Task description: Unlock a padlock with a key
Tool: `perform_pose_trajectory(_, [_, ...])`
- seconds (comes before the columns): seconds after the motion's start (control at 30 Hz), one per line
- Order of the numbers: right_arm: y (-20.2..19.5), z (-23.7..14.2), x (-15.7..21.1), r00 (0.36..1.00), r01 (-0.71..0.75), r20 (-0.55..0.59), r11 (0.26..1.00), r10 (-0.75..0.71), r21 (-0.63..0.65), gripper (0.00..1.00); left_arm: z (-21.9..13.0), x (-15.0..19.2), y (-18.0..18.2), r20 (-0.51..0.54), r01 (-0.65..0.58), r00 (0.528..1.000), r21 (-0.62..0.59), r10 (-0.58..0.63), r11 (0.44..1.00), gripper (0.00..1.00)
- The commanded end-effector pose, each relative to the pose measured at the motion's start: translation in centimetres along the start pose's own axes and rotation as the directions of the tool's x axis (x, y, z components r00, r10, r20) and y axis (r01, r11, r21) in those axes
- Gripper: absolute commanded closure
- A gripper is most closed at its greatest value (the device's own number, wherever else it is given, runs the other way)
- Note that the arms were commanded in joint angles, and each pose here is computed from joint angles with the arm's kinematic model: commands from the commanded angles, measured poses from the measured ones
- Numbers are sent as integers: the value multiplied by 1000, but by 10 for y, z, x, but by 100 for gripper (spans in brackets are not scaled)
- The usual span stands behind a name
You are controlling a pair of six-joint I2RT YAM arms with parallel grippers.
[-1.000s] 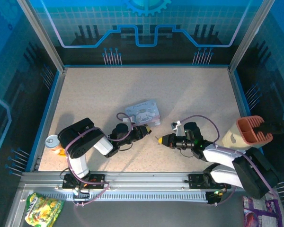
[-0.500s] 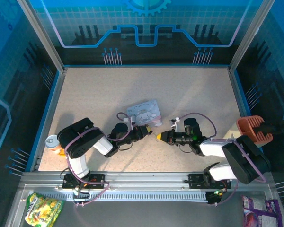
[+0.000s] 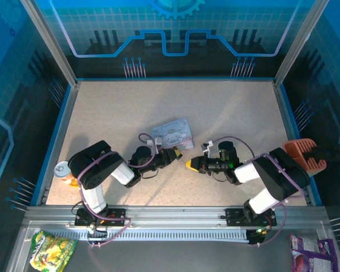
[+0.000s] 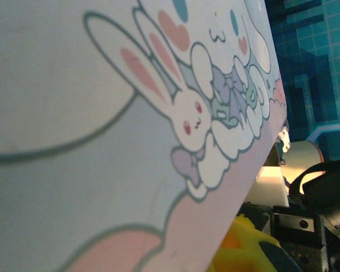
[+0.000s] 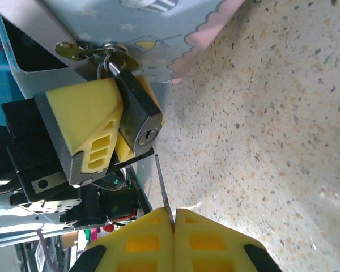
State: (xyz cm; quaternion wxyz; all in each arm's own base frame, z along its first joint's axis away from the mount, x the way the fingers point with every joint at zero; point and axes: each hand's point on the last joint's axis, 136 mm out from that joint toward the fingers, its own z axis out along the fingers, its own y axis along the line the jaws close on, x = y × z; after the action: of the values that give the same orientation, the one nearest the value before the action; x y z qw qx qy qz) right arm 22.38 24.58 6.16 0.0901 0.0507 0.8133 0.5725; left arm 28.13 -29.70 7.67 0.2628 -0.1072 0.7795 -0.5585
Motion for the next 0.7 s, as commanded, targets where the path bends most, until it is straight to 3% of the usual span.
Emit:
perform_pose_trajectory(0.0, [13,-1,-11,1000,-3,18,995,5,-100,100,1,-4,-25,-5,2,1000,101,-2,995,91])
perform_pose_trajectory(0.17, [11,-1,-15,998,-40,38,985,47,-167,100,0,-5,-25,2,6,1000,102,-6,995,91])
perform_pose_trajectory(0.67, [16,-3,-14,999,-9,40,984,17,-179,100,0,-9,-21,5,20,1000,98,-21,995,91])
